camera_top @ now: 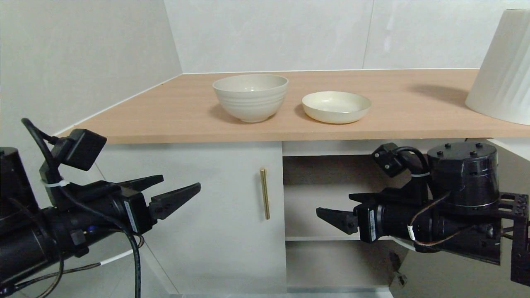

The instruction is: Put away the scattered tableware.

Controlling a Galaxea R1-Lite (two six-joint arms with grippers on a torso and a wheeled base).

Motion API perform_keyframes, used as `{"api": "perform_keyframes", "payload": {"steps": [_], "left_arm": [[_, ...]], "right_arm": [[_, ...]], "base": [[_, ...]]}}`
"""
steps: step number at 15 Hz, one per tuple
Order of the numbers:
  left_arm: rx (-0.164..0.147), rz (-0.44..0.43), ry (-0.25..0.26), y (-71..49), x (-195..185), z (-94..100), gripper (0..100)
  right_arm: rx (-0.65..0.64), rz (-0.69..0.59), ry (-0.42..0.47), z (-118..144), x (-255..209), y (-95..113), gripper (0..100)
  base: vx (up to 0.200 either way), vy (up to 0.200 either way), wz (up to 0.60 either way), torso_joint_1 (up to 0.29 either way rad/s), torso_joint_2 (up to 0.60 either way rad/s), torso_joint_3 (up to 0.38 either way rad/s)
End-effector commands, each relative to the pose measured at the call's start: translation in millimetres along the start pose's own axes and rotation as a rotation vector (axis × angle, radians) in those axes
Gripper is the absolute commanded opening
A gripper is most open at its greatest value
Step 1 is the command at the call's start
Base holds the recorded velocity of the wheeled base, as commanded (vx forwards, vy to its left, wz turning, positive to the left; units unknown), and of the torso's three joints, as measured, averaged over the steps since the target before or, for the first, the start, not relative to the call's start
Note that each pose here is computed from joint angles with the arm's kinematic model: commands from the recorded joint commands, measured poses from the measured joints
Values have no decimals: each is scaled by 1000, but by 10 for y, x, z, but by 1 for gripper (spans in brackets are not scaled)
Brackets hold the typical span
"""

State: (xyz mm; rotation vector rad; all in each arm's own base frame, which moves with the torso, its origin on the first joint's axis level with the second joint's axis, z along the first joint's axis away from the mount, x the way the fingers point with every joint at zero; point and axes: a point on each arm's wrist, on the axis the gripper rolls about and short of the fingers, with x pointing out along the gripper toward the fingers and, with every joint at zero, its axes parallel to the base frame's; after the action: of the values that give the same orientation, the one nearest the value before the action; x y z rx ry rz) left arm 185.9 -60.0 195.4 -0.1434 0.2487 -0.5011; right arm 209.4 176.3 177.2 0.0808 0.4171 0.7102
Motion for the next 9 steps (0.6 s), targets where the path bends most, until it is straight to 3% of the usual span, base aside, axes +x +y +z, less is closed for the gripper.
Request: {"api": "perform_keyframes", "payload": {"steps": [1,4,6,9], "left_arm": [[10,-7,-43,-18,22,153,100],[2,-6,-2,-42,59,323,100],[-14,2,71,-30,97,295,100],[-22,10,95,-1,182,268,100]], "right_arm": [[-24,4,-11,21,-17,7,100],[-27,2,-8,21,3,1,100],[-26,1,-8,22,3,-3,100],[-26,-4,-16,35,-18,-16,100]], "base": [[0,0,0,0,0,0],[0,0,0,21,-146,-124],[0,0,0,98,-242,-278],[0,0,0,128,-487,-304]]}}
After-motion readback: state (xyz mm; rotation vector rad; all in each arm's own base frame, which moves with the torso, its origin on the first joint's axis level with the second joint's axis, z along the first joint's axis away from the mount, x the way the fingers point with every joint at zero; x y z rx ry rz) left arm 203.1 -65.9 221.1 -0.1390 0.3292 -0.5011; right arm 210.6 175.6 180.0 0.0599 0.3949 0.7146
